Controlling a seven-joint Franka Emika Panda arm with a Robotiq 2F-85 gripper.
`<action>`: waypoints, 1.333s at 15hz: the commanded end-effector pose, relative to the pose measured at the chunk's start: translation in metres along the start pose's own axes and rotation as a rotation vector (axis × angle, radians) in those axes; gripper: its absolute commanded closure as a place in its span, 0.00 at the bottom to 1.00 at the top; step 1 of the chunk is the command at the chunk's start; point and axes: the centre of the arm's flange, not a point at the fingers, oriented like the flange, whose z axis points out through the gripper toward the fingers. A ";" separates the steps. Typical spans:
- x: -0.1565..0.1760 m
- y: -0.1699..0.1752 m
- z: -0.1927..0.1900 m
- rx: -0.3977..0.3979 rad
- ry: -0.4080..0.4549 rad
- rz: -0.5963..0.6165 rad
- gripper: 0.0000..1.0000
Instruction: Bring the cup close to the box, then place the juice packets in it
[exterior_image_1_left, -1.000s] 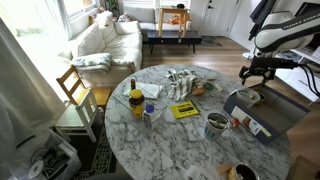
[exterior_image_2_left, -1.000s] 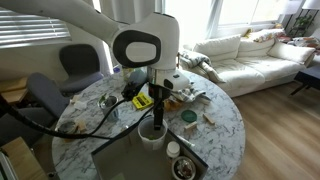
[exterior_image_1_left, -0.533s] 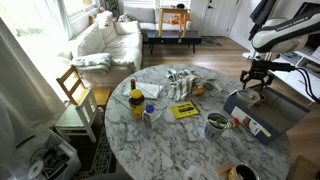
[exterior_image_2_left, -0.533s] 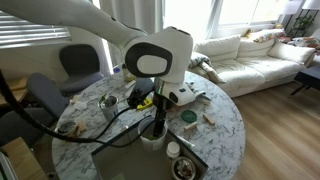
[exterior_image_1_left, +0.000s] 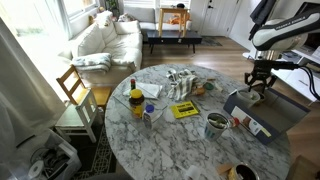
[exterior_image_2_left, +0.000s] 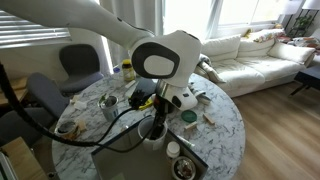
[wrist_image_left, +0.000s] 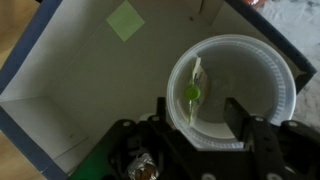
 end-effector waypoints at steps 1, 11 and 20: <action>0.007 -0.001 0.007 -0.008 -0.054 -0.033 0.39; 0.021 -0.016 0.023 0.037 -0.054 -0.067 0.56; 0.021 -0.017 0.031 -0.020 -0.065 -0.098 0.50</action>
